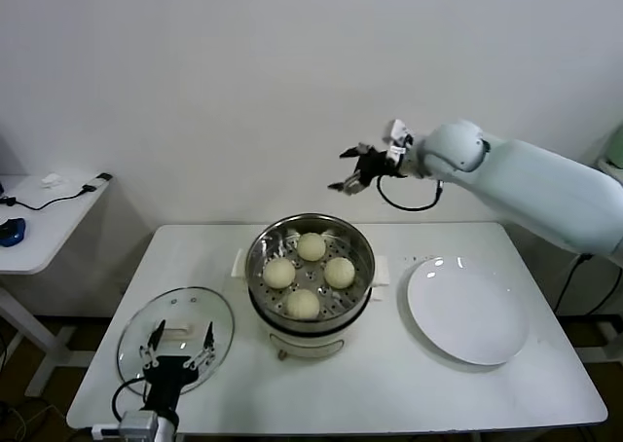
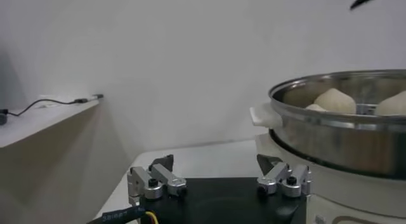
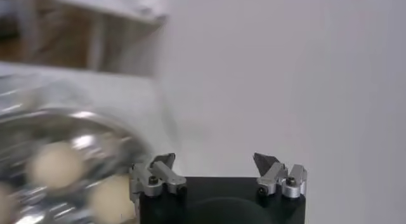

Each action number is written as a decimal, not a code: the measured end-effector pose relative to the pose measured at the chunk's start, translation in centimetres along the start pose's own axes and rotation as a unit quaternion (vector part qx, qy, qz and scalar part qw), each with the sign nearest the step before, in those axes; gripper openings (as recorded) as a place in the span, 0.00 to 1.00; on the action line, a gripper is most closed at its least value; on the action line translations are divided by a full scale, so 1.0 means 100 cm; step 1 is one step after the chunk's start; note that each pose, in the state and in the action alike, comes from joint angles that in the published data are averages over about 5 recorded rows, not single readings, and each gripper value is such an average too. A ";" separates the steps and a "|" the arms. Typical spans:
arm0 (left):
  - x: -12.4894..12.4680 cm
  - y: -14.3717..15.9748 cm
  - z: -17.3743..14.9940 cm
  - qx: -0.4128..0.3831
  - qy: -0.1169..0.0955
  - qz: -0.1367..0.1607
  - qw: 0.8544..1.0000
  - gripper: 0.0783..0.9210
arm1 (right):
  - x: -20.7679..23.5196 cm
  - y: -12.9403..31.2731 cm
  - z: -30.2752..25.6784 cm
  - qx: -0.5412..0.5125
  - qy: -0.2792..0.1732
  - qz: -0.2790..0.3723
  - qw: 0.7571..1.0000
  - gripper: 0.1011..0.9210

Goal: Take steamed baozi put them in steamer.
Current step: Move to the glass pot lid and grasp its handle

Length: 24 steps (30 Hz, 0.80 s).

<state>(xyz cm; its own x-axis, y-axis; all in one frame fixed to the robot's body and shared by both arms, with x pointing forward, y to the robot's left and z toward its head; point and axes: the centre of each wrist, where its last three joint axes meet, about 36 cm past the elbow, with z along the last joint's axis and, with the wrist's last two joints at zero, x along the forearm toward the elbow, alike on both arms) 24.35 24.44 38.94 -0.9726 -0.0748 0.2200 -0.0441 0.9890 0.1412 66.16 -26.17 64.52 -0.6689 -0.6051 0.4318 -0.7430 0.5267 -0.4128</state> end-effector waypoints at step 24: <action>-0.026 0.018 0.027 -0.060 -0.036 -0.045 0.996 0.88 | 0.126 0.194 0.280 -0.234 -0.119 0.300 0.917 0.88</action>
<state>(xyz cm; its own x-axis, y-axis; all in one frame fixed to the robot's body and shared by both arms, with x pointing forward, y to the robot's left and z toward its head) 26.20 26.80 36.03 -0.9801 -0.1495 0.1309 -0.1093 0.9558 0.2731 43.94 -40.30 39.46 -0.9781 -0.2059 0.0287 -0.2078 0.9725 -0.1048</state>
